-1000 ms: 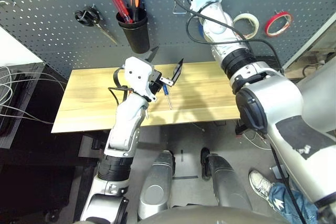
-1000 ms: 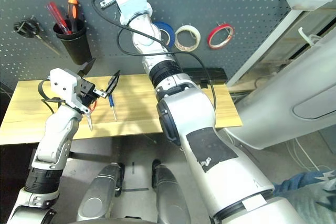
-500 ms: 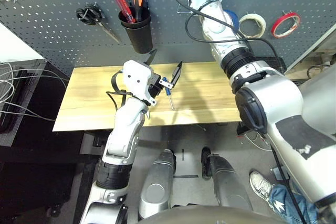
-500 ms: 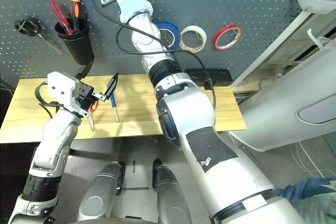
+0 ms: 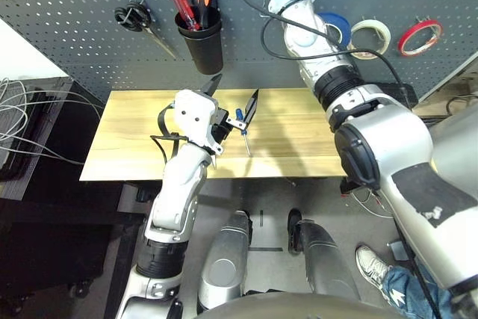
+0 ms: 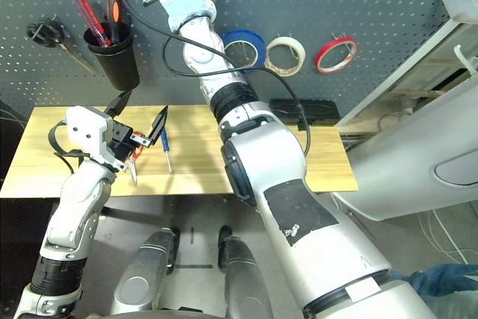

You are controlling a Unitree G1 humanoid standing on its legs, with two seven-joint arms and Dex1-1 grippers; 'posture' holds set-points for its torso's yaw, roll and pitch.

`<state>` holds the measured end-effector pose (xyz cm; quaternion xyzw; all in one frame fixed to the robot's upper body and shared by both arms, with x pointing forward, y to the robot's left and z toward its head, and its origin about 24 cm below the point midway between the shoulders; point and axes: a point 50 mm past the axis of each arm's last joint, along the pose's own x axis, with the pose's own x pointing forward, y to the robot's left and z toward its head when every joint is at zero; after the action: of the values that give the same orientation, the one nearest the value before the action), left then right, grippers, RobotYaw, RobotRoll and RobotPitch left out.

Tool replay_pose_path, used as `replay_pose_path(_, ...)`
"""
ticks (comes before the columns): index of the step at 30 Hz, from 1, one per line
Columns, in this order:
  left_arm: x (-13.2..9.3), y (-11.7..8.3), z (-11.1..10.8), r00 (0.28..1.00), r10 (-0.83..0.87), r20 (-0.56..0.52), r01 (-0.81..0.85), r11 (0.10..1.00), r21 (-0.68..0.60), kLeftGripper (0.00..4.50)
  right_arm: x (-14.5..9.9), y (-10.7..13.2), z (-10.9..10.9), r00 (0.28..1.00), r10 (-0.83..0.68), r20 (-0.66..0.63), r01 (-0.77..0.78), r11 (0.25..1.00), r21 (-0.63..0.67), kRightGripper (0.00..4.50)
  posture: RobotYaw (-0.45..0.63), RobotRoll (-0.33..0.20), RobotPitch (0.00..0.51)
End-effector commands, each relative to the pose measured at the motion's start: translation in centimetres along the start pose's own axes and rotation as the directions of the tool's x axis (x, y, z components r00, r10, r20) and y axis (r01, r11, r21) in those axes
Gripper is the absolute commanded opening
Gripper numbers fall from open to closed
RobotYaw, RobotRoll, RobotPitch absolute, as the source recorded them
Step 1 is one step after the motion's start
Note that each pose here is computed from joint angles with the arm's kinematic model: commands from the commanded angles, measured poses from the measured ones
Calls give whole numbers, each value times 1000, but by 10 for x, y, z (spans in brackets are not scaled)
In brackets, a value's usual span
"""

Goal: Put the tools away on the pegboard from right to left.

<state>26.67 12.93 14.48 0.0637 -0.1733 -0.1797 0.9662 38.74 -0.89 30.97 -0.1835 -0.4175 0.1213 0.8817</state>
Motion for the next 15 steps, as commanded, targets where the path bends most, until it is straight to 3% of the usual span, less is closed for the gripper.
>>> replay_pose_path(1,-3,-5,-2,1000,-5,-19,5,1000,-2,4500,4,8,11,997,37,70,-32,997,-74,275,291,0,307)
replay_pose_path(15,-6,-8,-1,999,14,-30,-14,1000,-12,4500,-7,19,4,992,74,99,-57,984,-168,275,310,0,344)
